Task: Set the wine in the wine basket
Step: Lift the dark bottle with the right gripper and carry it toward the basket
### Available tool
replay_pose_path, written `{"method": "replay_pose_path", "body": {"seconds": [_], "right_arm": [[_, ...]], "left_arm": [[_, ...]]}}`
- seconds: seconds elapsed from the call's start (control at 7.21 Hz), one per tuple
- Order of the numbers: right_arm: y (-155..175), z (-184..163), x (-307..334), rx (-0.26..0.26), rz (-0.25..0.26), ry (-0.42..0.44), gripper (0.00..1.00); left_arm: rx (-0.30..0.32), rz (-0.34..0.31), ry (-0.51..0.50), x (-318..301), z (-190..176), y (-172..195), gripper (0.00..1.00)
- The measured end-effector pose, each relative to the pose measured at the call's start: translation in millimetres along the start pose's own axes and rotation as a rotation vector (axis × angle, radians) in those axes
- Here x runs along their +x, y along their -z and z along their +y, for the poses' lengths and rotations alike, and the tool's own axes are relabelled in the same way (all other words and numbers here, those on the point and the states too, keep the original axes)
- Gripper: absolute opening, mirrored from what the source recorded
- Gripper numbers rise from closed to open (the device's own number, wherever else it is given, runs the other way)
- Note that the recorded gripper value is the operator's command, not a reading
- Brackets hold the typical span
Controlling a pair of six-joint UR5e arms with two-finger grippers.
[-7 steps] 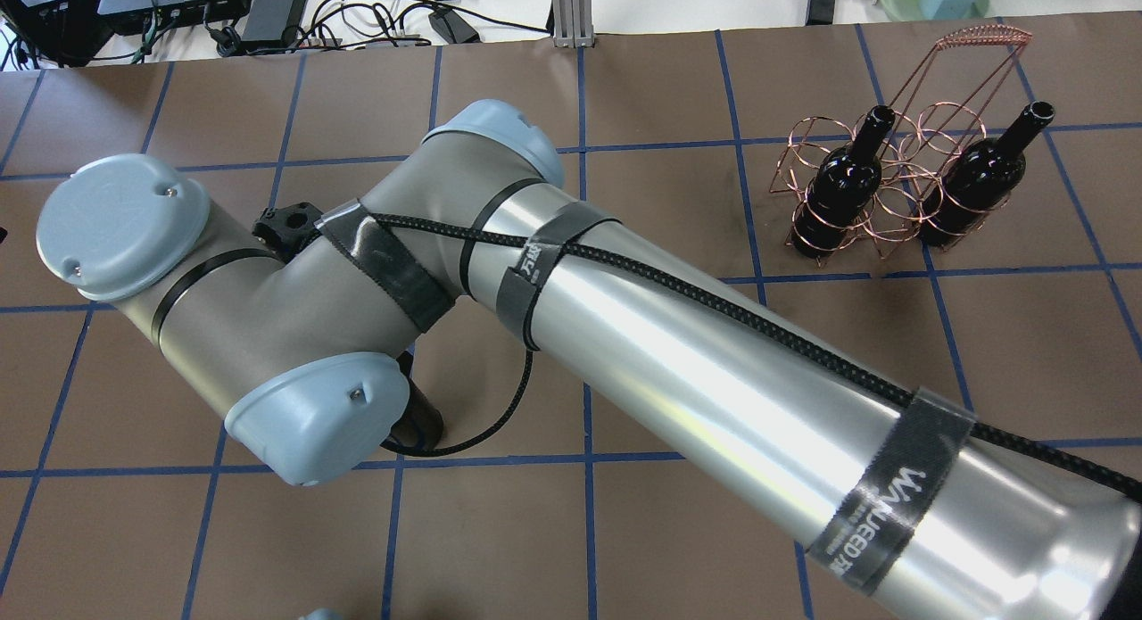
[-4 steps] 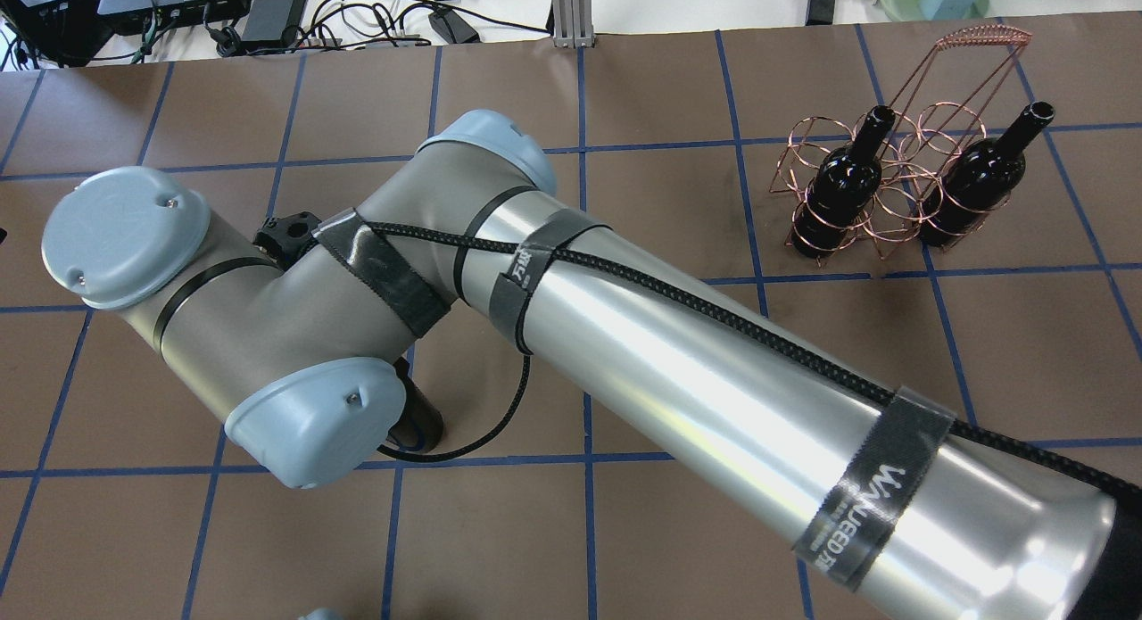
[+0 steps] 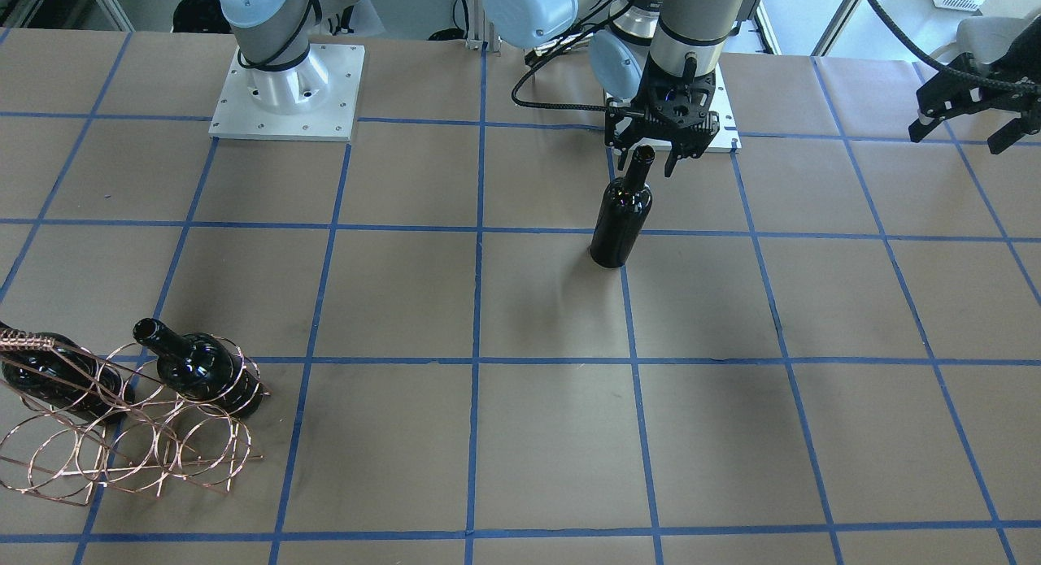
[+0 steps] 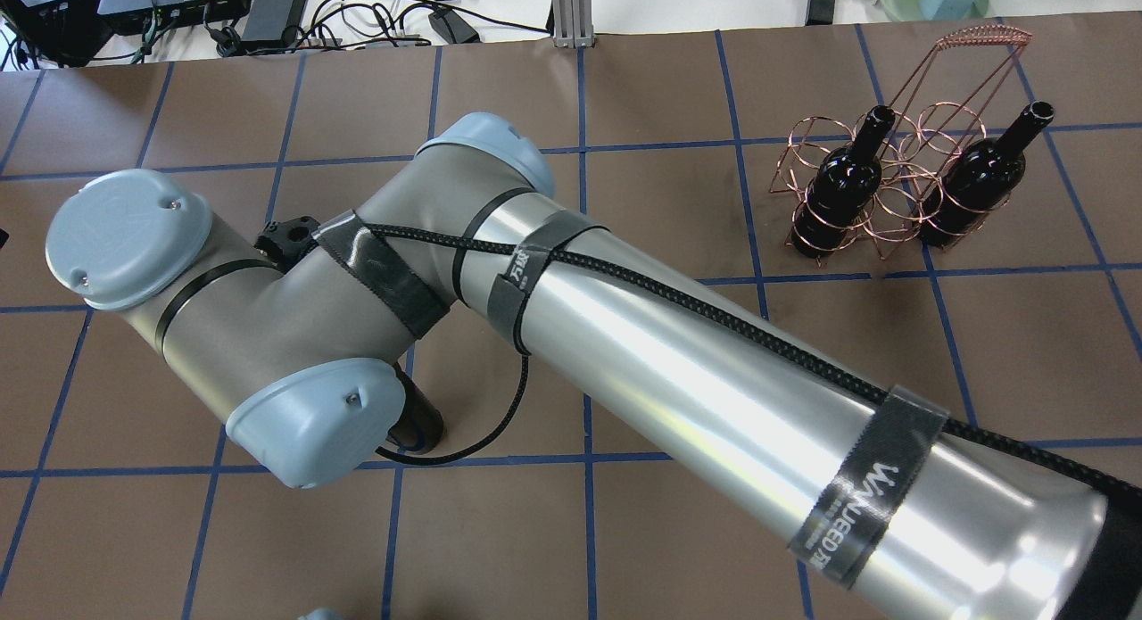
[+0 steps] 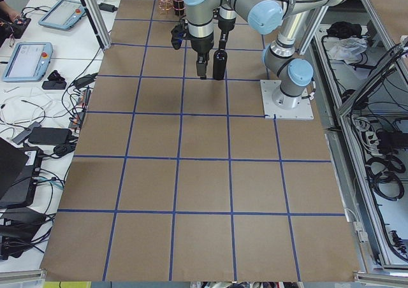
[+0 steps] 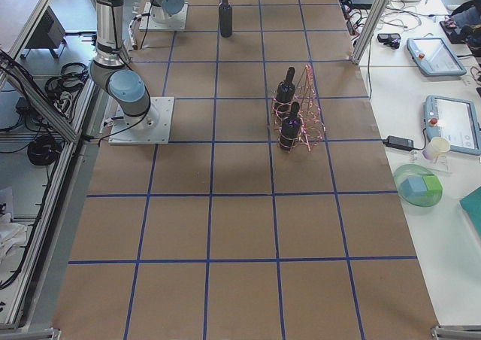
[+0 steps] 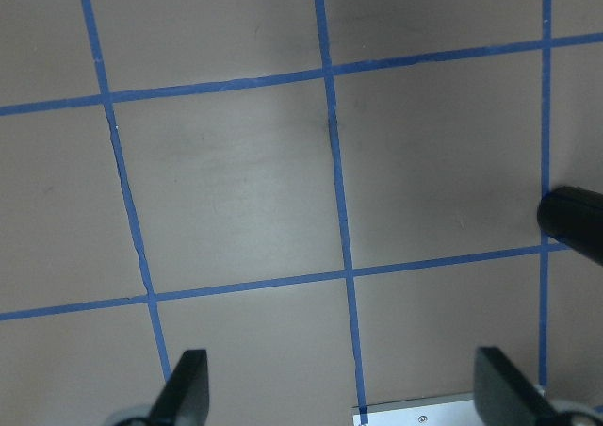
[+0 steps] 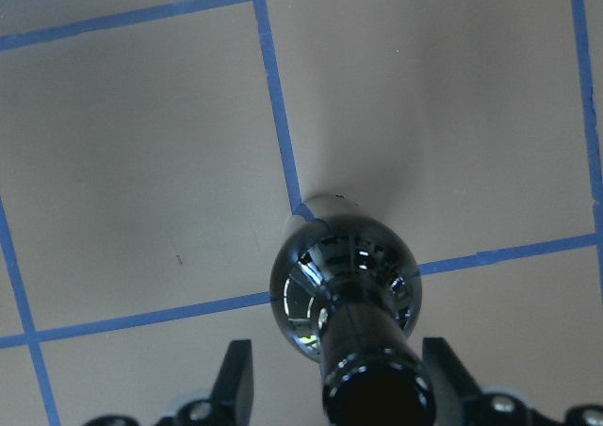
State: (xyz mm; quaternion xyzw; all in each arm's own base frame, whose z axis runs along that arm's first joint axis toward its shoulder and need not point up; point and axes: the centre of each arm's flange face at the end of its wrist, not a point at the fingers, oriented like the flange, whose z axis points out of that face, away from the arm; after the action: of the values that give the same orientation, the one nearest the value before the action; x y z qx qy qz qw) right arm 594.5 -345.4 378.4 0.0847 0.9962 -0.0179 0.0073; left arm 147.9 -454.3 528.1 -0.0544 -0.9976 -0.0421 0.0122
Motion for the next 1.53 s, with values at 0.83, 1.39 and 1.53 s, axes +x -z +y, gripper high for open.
{"method": "replay_pose_path", "body": {"seconds": [0.83,1.39,1.53], "right_arm": [[-7.1,4.0,-0.8,-0.047,-0.013,0.009,0.0],[-2.4,6.0,-1.9,-0.07,-0.041,0.008,0.72],[-1.7,6.3,-2.8,-0.073,-0.05,0.011,0.75]], "left_arm": [[-0.001,0.001,0.001,-0.4,0.2,-0.9,1.0],[-0.001,0.001,0.0,-0.5,0.3,-0.9,1.0],[-0.001,0.001,0.001,-0.7,0.4,-0.9,1.0]]}}
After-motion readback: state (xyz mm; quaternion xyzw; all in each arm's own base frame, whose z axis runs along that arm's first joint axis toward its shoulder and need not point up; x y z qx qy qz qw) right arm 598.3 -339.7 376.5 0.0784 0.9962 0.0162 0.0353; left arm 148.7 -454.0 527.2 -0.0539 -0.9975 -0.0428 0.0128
